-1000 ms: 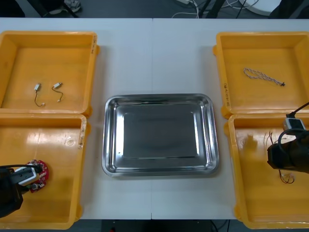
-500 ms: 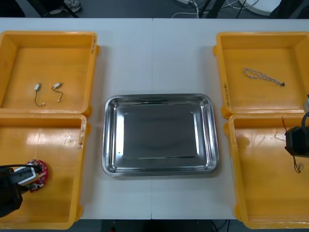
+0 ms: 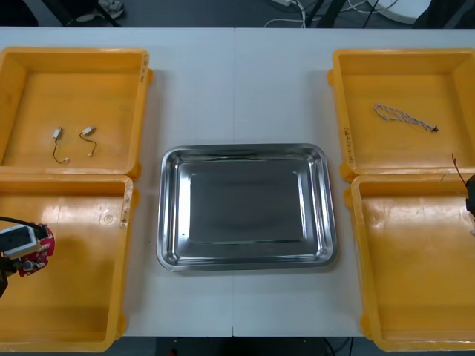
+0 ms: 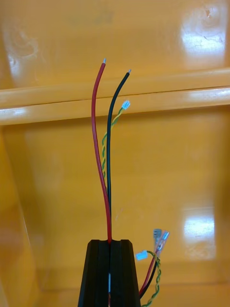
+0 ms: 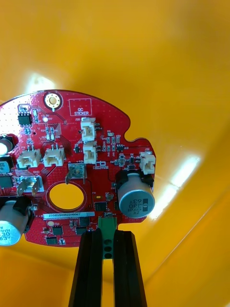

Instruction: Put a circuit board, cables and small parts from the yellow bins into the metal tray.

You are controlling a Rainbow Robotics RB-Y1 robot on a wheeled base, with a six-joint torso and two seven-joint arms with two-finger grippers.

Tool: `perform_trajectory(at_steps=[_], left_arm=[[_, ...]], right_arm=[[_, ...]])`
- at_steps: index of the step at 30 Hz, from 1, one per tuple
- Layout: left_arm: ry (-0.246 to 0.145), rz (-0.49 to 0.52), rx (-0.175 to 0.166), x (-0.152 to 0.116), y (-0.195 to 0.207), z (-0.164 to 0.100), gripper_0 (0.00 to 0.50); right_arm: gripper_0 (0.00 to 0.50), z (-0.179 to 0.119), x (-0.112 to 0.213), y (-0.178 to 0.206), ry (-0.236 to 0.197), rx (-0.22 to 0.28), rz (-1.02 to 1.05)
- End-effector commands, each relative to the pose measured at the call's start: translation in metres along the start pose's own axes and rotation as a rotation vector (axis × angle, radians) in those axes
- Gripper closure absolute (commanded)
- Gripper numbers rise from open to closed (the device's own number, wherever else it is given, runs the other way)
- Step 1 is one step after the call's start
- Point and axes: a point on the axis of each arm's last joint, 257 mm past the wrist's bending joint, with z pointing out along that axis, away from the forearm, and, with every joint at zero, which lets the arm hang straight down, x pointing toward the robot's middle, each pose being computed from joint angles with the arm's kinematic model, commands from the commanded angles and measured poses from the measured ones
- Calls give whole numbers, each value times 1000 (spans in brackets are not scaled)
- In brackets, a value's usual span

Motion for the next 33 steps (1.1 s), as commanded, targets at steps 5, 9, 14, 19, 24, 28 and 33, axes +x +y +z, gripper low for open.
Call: perform_trajectory(at_steps=[5,9,14,19,24,28,33], left_arm=[[-38,-176,-78,-53,31,-50,500],[-22,-224,-93,-62,35,-65,500],[-13,-290,-99,-79,33,-81,500],[-27,-343,-100,-102,29,-86,500],[-51,-404,-109,-133,25,-85,500],[-75,-448,-112,-156,22,-82,500],[-119,-499,-109,-194,13,-80,500]], right_arm=[[500,-36,-27,4,-60,-5,-65],[500,-42,-30,14,-59,-32,-104],[500,-51,-34,29,-48,-61,-177],[500,-56,-36,30,-47,-61,-205],[500,-62,-38,44,-51,-104,-236],[500,-62,-38,63,-41,-136,-292],[500,-60,-35,90,-31,-153,-394]])
